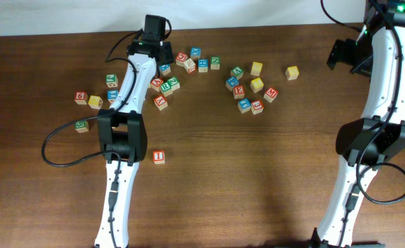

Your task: Spell out ICRA

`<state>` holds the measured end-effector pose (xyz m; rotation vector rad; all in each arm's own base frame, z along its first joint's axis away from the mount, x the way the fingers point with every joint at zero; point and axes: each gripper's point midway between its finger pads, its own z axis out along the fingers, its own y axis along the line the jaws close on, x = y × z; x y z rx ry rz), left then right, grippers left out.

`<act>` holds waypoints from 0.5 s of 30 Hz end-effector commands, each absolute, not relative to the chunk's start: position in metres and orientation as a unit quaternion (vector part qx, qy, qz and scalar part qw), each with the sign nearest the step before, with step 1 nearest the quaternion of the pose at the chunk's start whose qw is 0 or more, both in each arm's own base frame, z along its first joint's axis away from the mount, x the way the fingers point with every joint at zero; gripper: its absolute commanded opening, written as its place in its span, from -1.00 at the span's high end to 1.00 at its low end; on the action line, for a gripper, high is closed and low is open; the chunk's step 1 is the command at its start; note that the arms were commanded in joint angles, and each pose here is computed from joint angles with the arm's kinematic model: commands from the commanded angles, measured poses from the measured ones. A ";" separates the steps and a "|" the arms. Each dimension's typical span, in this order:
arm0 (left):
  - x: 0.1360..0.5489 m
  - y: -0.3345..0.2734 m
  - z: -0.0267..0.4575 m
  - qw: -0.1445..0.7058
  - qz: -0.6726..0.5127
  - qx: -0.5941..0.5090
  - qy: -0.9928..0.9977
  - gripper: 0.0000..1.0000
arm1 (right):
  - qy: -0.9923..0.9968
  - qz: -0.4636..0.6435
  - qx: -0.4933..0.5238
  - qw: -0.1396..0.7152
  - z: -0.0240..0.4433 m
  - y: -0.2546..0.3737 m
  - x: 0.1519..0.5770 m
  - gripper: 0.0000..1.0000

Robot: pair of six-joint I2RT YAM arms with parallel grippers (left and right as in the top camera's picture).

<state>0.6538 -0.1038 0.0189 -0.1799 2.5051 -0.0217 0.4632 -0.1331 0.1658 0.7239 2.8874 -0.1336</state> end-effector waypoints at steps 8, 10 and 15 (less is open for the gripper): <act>0.669 -0.103 0.030 0.345 -0.012 -0.078 0.935 0.28 | 0.965 -0.043 0.244 0.083 0.169 -0.130 0.462 -0.97; 0.668 -0.103 0.029 0.344 -0.011 -0.078 0.936 0.38 | 0.965 -0.043 0.244 0.083 0.169 -0.130 0.462 -0.97; 0.668 -0.103 0.029 0.342 -0.011 -0.078 0.937 0.44 | 0.965 -0.043 0.244 0.083 0.169 -0.130 0.462 -0.97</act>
